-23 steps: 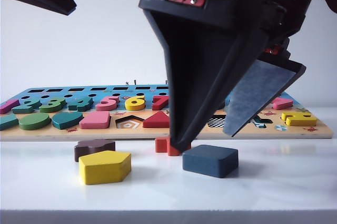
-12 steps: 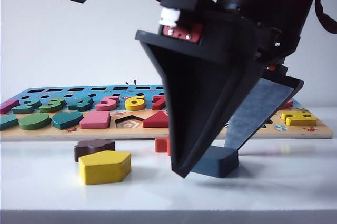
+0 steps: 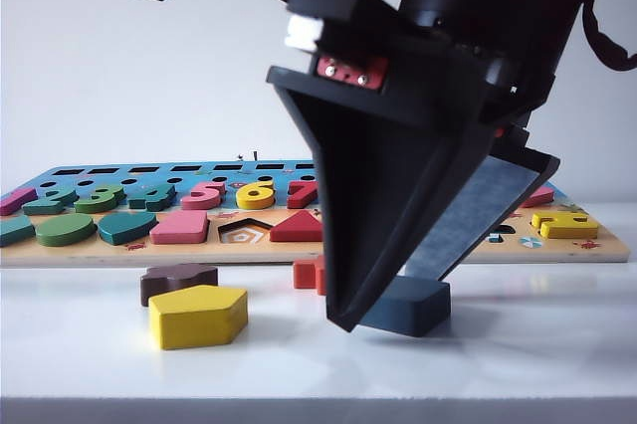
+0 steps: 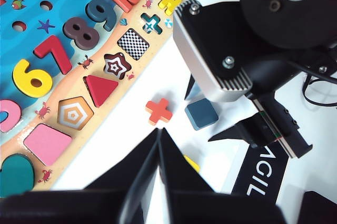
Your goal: Insert the cube into the slot.
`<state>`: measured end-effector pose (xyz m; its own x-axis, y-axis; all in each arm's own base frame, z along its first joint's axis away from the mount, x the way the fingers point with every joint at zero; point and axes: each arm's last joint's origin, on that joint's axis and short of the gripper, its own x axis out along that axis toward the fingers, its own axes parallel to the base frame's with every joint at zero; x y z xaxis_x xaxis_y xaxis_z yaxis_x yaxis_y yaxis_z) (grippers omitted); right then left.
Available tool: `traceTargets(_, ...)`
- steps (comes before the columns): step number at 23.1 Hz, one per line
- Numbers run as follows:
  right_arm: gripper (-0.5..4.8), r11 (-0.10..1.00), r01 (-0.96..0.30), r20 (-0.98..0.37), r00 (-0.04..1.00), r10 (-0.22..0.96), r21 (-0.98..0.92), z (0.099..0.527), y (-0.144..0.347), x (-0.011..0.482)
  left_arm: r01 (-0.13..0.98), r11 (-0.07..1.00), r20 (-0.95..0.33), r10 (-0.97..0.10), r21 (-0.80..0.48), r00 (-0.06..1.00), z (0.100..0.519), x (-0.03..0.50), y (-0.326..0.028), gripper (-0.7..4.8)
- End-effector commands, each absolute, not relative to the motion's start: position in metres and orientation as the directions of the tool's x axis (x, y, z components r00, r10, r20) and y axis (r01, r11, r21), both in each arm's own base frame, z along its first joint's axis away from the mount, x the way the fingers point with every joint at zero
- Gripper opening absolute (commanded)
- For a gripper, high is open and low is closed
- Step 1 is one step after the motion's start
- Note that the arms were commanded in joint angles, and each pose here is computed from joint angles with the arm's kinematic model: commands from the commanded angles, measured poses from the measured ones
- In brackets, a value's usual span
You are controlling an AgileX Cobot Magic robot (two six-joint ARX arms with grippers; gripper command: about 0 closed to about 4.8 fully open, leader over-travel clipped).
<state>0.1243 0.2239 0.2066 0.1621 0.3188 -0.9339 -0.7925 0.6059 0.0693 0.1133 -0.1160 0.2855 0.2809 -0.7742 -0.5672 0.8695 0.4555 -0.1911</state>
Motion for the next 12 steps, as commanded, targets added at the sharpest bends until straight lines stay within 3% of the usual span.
traceTargets(1,2.80,0.598,-0.796,-0.934,0.144,0.328,0.088,0.2070,0.2249,0.1238,0.876,0.446,-0.553,-0.783,-0.181,0.284,0.2876,0.1136,-0.1163,0.17)
traceTargets(4,2.21,0.599,-0.796,-0.933,0.144,0.329,0.088,0.2072,0.2248,0.1239,0.876,0.447,-0.553,-0.783,-0.182,0.284,0.2876,0.1136,-0.1163,0.17)
traceTargets(12,1.47,0.596,-0.798,-0.932,0.147,0.332,0.087,0.2083,0.2245,0.1237,0.876,0.446,-0.553,-0.783,-0.181,0.285,0.2876,0.1137,-0.1164,0.17)
